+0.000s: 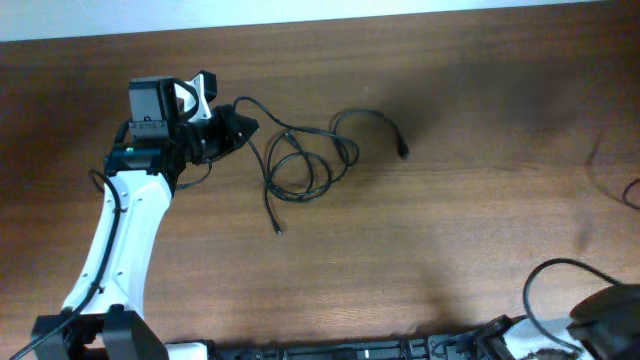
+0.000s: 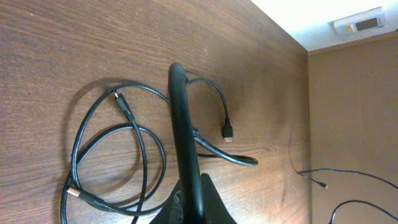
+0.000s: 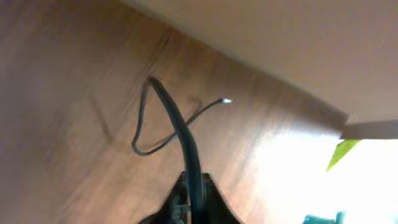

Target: Untangle cables

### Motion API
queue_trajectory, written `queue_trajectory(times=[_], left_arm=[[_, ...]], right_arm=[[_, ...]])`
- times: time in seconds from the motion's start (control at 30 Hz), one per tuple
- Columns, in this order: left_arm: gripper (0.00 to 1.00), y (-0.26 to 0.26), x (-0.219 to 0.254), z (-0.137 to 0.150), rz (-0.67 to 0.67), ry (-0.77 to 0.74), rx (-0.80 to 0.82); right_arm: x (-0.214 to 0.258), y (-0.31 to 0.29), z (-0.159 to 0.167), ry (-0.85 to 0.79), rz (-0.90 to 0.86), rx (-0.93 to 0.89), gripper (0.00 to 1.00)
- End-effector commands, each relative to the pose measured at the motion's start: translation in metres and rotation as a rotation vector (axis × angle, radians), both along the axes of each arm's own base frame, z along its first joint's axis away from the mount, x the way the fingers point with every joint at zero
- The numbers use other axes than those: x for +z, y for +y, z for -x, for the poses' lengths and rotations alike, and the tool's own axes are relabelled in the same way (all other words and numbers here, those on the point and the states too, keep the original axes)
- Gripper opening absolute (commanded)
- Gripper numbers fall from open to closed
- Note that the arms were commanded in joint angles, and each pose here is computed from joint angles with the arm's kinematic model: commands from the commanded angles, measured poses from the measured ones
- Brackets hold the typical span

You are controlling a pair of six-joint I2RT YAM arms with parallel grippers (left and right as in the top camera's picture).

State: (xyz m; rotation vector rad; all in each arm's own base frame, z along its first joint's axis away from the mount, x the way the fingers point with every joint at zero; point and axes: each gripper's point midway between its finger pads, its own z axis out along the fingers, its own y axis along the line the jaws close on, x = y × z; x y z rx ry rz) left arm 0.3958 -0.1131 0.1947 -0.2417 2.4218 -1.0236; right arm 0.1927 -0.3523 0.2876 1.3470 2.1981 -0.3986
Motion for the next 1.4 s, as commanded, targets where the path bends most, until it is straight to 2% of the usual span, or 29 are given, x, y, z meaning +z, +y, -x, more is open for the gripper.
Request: queue_trajectory(times=[0.0, 0.03, 0.07, 0.1, 0.13, 0.2, 0.23, 0.33, 0.4, 0.53, 0.57, 0.73, 0.8, 0.87, 1.03, 1.2, 1.37], left_arm=[[0.00, 0.000, 0.010, 0.001, -0.012, -0.039, -0.010], [0.00, 0.000, 0.009, 0.001, -0.012, -0.039, -0.010], [0.00, 0.000, 0.009, 0.001, -0.012, -0.039, -0.010], [0.00, 0.000, 0.009, 0.001, -0.012, -0.039, -0.010], [0.00, 0.000, 0.009, 0.001, -0.012, -0.039, -0.010], [0.00, 0.000, 0.009, 0.001, -0.012, -0.039, -0.010], [0.00, 0.000, 0.009, 0.001, -0.012, -0.039, -0.010], [0.00, 0.000, 0.010, 0.001, -0.016, -0.045, -0.017], [0.00, -0.009, 0.015, 0.006, -0.018, -0.115, -0.121], [0.00, -0.029, 0.040, 0.021, 0.011, -0.307, -0.340], [0.00, -0.041, 0.057, 0.031, 0.022, -0.417, -0.437], [0.00, -0.079, 0.109, 0.075, -0.058, -0.756, -0.669], [0.00, -0.093, 0.126, 0.096, -0.086, -0.874, -0.747], [0.00, -0.101, 0.135, 0.109, -0.087, -0.925, -0.784], [0.00, -0.124, 0.139, 0.130, -0.059, -0.962, -0.867], [0.00, -0.142, 0.138, 0.148, -0.040, -0.998, -0.947], [0.00, -0.145, 0.144, 0.161, 0.034, -1.006, -0.993]], right_arm=[[-0.026, -0.013, 0.006, -0.098, -0.140, -0.099, 0.15], [-0.043, -0.022, 0.015, -0.087, -0.189, -0.148, 0.18], [-0.056, -0.027, 0.021, -0.078, -0.228, -0.182, 0.30], [-0.070, -0.029, 0.028, -0.066, -0.278, -0.222, 0.55], [-0.084, -0.029, 0.033, -0.057, -0.331, -0.250, 0.75], [-0.105, -0.024, 0.032, -0.065, -0.431, -0.248, 0.88], [-0.109, -0.020, 0.025, -0.086, -0.462, -0.205, 0.90], [-0.090, 0.001, -0.018, -0.262, -0.487, 0.134, 0.96], [-0.071, 0.020, -0.041, -0.369, -0.467, 0.361, 0.97], [-0.038, 0.074, -0.078, -0.482, -0.389, 0.767, 0.98], [-0.028, 0.102, -0.090, -0.490, -0.356, 0.926, 0.98], [-0.013, 0.222, -0.136, -0.417, -0.279, 1.456, 0.98], [-0.011, 0.268, -0.150, -0.408, -0.286, 1.611, 0.98], [-0.006, 0.315, -0.159, -0.438, -0.296, 1.767, 0.98], [0.001, 0.422, -0.155, -0.489, -0.299, 2.134, 1.00], [0.004, 0.514, -0.121, -0.512, -0.280, 2.482, 0.99], [0.005, 0.557, -0.094, -0.520, -0.311, 2.633, 0.99]])
